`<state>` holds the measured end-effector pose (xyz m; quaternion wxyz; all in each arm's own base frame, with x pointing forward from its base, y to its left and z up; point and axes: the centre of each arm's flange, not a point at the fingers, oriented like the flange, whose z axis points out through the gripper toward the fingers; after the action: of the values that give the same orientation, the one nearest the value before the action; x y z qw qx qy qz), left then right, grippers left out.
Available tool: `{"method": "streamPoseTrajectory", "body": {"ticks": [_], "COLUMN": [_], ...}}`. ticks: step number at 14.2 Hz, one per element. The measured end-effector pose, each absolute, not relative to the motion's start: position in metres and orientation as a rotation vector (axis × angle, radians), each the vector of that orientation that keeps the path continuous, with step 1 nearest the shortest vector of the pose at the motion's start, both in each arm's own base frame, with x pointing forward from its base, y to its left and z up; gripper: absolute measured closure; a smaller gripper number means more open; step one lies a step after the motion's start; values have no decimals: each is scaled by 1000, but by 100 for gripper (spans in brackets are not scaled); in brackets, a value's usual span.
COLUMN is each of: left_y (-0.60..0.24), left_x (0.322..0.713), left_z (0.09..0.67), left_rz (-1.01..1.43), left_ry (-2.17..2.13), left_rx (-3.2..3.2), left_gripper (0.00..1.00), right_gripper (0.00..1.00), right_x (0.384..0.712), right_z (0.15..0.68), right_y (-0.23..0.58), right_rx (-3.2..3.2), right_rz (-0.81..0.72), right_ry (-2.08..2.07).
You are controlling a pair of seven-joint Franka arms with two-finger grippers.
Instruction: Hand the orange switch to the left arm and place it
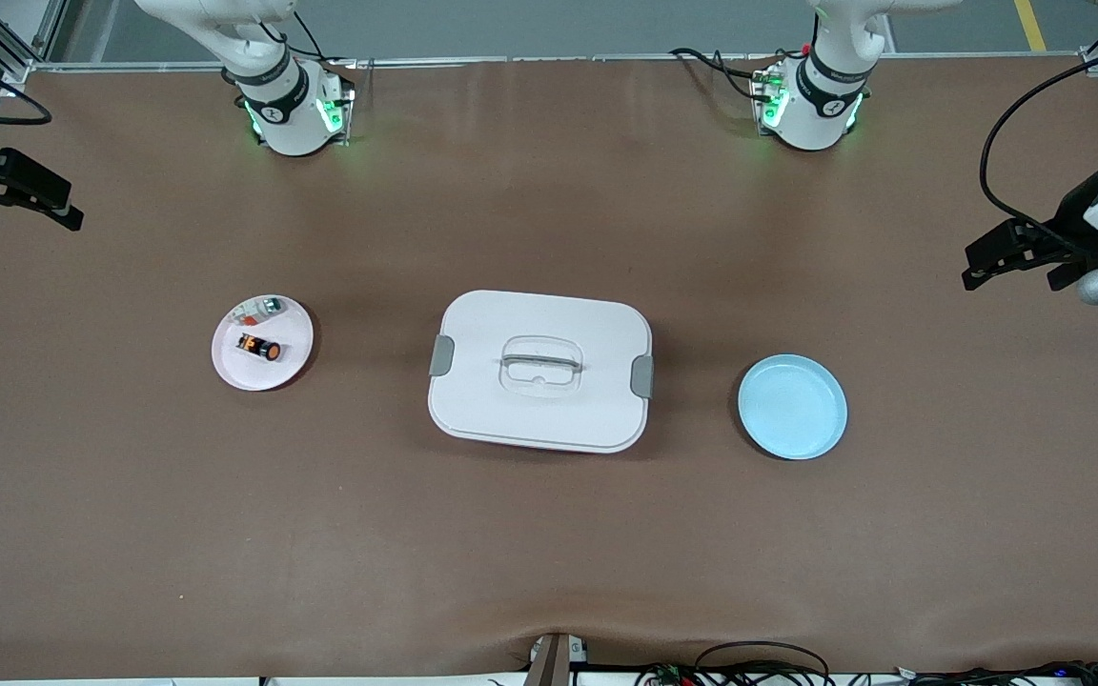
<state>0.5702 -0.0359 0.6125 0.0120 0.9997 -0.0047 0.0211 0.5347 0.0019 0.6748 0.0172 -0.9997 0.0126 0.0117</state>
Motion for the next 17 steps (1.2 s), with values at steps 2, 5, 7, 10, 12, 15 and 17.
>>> {"method": "streamPoseTrajectory", "body": {"ticks": [2,5,7,10,12,15,17], "left_y": [-36,-36,-36,-35,-35,-35,-35], "left_x": [570,570,570,570,570,571,571], "left_z": [613,613,613,613,612,611,611], "left_rz": [66,66,66,66,64,62,62], "left_ry": [-15,-14,-14,-12,-12,-12,-11], "left_rx": [3117,3117,3117,3117,3117,3117,3117], "left_gripper": [0,0,0,0,0,0,0], "right_gripper": [0,0,0,0,0,0,0], "right_x": [535,535,535,534,533,536,549], "right_z": [675,675,675,674,673,661,630], "right_y": [2,2,0,-14,-19,-21,-23], "right_rx": [-3107,-3107,-3108,-3106,-3105,-3104,-3096], "right_rz": [36,36,39,49,61,110,219], "right_ry": [39,40,45,87,101,105,110]}}
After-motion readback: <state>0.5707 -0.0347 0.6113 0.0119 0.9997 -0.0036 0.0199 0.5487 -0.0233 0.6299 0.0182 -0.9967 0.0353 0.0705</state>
